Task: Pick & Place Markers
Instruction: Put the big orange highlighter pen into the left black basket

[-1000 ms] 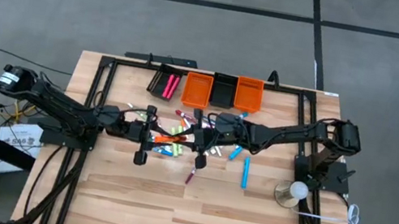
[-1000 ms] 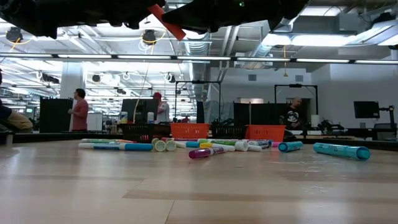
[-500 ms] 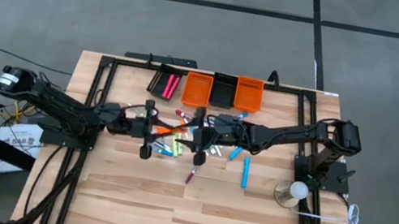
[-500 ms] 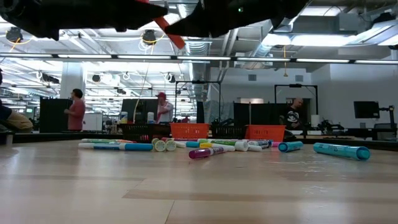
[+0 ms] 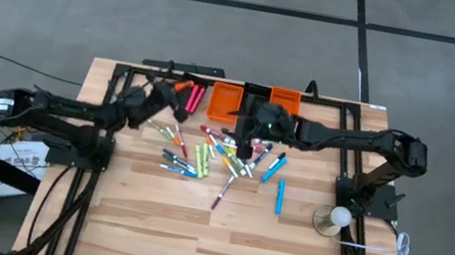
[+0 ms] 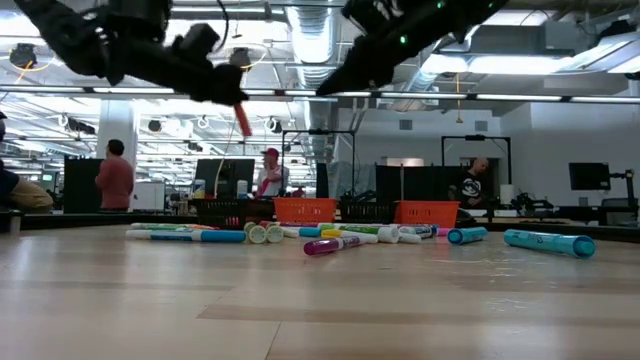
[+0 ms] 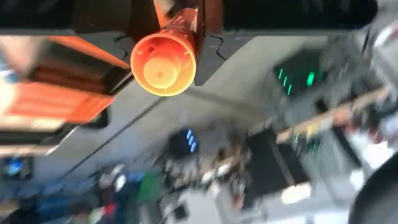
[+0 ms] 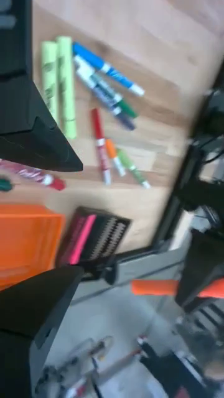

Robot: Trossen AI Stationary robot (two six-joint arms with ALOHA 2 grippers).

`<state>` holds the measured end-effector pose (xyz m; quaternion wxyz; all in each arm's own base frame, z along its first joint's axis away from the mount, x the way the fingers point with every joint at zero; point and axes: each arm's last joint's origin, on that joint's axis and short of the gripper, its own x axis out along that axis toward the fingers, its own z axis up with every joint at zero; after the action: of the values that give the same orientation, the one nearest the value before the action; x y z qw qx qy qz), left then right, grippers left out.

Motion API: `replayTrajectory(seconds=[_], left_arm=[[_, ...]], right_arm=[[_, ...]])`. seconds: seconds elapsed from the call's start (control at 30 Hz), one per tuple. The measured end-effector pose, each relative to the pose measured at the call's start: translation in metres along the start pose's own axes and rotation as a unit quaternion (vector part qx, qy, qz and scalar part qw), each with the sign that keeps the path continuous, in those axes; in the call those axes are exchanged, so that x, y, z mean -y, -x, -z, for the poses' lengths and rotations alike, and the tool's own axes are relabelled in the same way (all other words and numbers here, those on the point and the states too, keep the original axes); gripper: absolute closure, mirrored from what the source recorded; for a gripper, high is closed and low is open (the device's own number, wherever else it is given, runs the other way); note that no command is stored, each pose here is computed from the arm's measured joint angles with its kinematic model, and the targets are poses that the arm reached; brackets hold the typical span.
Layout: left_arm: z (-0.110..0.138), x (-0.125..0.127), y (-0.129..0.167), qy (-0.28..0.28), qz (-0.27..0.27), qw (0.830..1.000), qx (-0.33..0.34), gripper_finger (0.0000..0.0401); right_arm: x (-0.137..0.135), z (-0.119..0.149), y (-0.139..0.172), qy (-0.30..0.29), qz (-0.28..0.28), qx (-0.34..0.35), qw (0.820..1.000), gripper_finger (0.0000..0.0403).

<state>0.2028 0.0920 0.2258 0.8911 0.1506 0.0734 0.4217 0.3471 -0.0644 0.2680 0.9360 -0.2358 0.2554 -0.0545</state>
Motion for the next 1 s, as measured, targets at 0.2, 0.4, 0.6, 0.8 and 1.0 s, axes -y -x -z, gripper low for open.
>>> replayTrajectory(seconds=[0.2, 0.4, 0.6, 0.8, 1.0], left_arm=[[0.005, -0.043, -0.032, 0.063, -0.003, 0.992, -0.108, 0.0336], [0.006, -0.068, -0.057, 0.128, 0.044, 0.976, -0.170, 0.0336], [0.030, -0.061, -0.084, 0.124, 0.057, 0.958, -0.250, 0.0336], [0.052, -0.053, -0.097, 0.118, 0.063, 0.937, -0.324, 0.0333], [0.053, -0.052, -0.095, 0.126, 0.062, 0.931, -0.336, 0.0328]], right_arm=[[0.031, 0.027, -0.006, -0.048, -0.052, 0.006, 0.997, 0.0149], [0.052, 0.048, -0.013, -0.071, -0.067, 0.012, 0.995, 0.0149], [0.059, 0.058, -0.018, -0.072, -0.062, 0.003, 0.995, 0.0149], [0.058, 0.057, -0.019, -0.069, -0.062, 0.007, 0.996, 0.0149], [0.055, 0.055, -0.019, -0.067, -0.067, 0.008, 0.996, 0.0149]])
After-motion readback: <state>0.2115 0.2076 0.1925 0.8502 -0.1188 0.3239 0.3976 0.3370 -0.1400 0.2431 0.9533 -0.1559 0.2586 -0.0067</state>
